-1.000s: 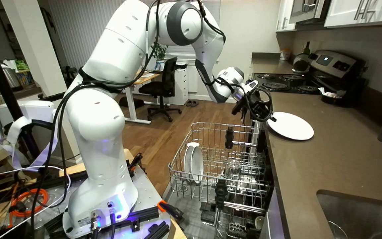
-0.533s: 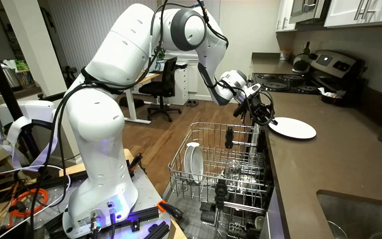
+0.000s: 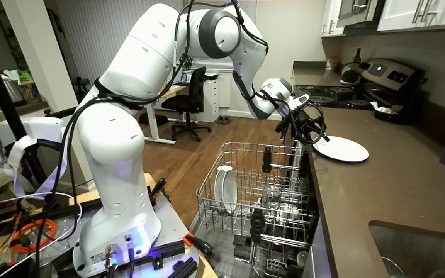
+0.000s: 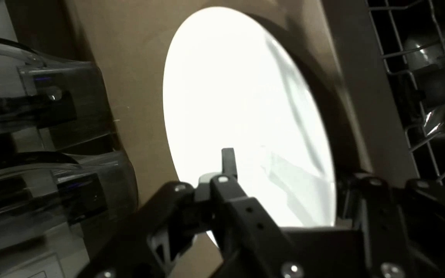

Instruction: Remove a plate from the dishwasher and put it on the counter

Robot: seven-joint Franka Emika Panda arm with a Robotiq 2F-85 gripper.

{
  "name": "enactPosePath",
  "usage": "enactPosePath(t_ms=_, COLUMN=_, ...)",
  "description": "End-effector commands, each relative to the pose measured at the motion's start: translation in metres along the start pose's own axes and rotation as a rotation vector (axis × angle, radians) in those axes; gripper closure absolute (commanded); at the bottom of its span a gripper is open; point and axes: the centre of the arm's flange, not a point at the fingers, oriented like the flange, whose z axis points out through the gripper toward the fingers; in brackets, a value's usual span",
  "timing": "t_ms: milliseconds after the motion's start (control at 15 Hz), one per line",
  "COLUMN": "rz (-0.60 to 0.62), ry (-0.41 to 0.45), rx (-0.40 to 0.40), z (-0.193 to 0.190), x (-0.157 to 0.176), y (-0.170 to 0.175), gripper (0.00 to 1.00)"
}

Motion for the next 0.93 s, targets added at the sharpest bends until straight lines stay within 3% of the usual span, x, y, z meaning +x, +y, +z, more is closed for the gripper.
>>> enactPosePath(t_ms=0, rz=-0.041, ry=0.007, rx=0.119, z=-0.010, x=-0.007, y=-0.003, gripper=0.26)
enactPosePath(t_ms=200, rz=-0.054, ry=0.026, rx=0.144, z=-0.022, x=-0.012, y=0.004, gripper=0.20)
enactPosePath(t_ms=533, rz=-0.084, ry=0.037, rx=0.252, z=-0.050, x=-0.025, y=0.000, gripper=0.24)
enactPosePath(t_ms=733, rz=-0.114, ry=0.030, rx=0.335, z=-0.073, x=-0.043, y=-0.005, gripper=0.10)
enactPosePath(t_ms=867, rz=-0.134, ry=0.035, rx=0.375, z=-0.089, x=-0.058, y=-0.002, gripper=0.09)
